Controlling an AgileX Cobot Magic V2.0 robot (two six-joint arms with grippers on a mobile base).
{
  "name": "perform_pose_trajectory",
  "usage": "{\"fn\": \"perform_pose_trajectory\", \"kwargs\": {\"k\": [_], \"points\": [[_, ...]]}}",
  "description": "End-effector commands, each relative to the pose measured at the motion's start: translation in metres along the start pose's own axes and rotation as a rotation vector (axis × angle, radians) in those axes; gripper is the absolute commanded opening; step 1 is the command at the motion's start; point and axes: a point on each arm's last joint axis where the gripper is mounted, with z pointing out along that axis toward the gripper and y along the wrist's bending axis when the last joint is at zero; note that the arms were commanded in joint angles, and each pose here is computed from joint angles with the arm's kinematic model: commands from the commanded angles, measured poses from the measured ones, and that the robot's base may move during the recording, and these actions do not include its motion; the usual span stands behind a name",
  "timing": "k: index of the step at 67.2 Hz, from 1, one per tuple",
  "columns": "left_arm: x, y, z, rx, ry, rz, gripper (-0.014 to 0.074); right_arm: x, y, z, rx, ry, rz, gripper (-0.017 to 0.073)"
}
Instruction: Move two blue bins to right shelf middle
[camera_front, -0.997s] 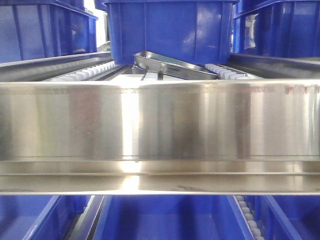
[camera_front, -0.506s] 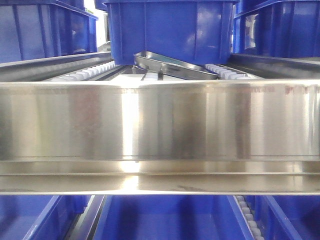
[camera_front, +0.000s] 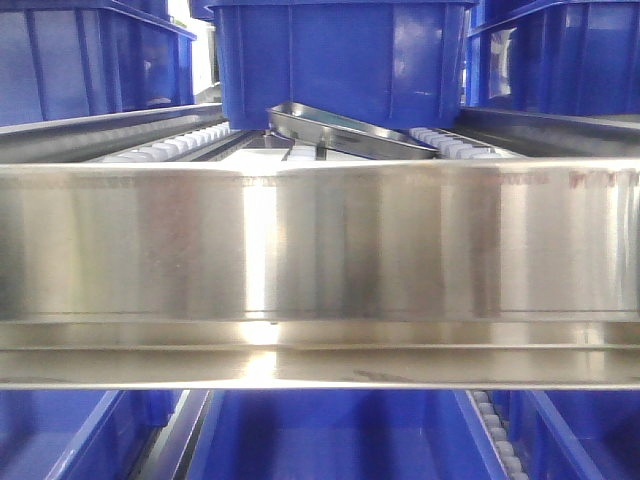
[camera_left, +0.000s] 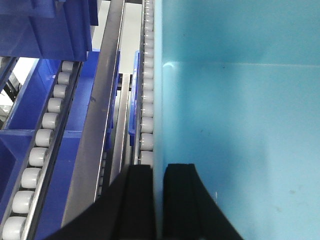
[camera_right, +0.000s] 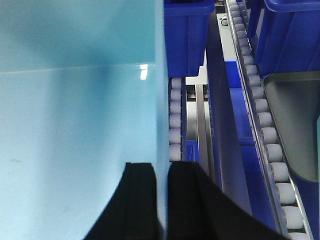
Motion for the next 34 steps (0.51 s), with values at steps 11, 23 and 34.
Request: {"fn": "perform_pose_trajectory", "kwargs": {"k": [11, 23, 34], "points": [[-0.0062, 0.0089, -0.0066, -0.063, -0.058, 0.022, -0.0111, -0.0081, -0.0097, -0.0102, 0.049, -0.074, -0.013, -0.0164], [-0.0062, 0.0089, -0.0066, -0.063, -0.058, 0.022, -0.0111, -0.0082, -0.0096, -0.0102, 0.048, -0.076, -0.013, -0.0164], [-0.0062, 0.0089, -0.0066, -0.063, -0.058, 0.022, -0.0111, -0.0082, -0.0096, -0.0102, 0.048, -0.076, -0.013, -0.0164]]}}
